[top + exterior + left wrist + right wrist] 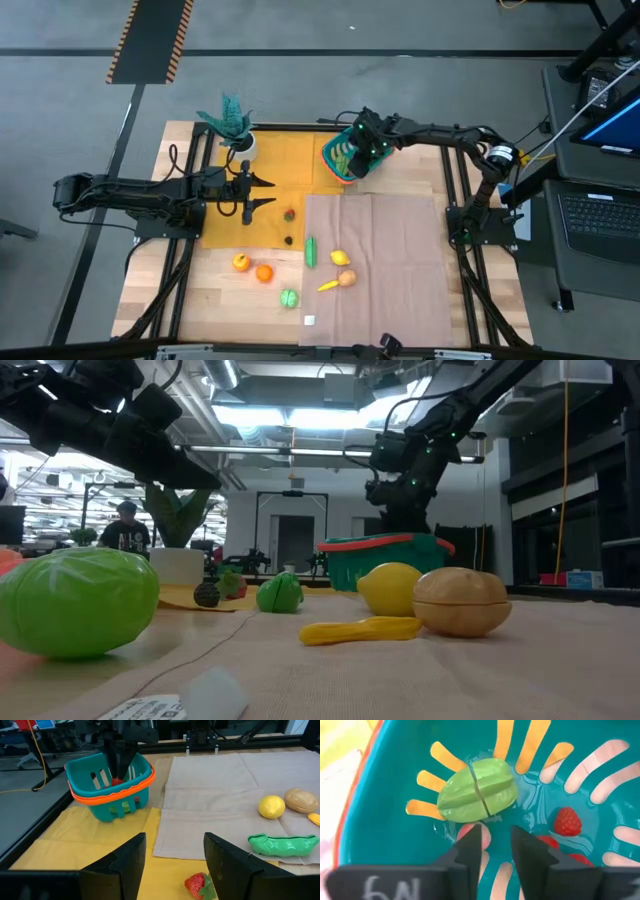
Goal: Pick and placing Produce into tupperware
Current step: Put the cherry into the basket, then put the orange into the basket
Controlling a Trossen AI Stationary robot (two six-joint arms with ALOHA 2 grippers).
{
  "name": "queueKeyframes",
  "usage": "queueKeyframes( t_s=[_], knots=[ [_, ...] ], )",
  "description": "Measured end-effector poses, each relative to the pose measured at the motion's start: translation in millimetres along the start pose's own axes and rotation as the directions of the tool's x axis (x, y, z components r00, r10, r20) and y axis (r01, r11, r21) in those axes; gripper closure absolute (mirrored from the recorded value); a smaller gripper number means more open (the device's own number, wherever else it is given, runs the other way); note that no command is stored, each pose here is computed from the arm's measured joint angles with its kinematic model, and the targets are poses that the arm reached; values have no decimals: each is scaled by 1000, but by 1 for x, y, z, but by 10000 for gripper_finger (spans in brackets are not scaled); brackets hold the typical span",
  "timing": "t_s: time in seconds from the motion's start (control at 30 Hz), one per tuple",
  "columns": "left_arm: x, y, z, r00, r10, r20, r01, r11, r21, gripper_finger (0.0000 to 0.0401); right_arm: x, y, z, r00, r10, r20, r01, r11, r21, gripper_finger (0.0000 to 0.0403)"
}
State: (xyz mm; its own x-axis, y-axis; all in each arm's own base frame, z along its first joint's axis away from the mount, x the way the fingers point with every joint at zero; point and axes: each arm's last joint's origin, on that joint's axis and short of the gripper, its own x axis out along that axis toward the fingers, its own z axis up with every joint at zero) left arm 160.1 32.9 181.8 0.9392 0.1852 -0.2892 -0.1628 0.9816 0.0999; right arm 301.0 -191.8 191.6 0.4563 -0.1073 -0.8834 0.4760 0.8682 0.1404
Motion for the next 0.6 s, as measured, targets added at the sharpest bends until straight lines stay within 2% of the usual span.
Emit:
queueKeyframes(
  t_s=[0.13,0.27,0.43,0.6],
  knots=[
    [0,0,0,1000,0,0,0,1000,0,209,-17,2,11,1000,-1,2,1,999,43,256],
    [0,0,0,1000,0,1,0,1000,0,209,-31,4,22,1000,-2,-8,2,999,49,242],
    [0,-1,1,1000,-4,5,4,1000,-24,209,-43,23,29,991,13,131,-2,996,-86,240],
    [-4,-6,4,999,-34,32,34,999,-15,209,-57,46,13,950,61,305,-2,982,-190,240]
  ],
)
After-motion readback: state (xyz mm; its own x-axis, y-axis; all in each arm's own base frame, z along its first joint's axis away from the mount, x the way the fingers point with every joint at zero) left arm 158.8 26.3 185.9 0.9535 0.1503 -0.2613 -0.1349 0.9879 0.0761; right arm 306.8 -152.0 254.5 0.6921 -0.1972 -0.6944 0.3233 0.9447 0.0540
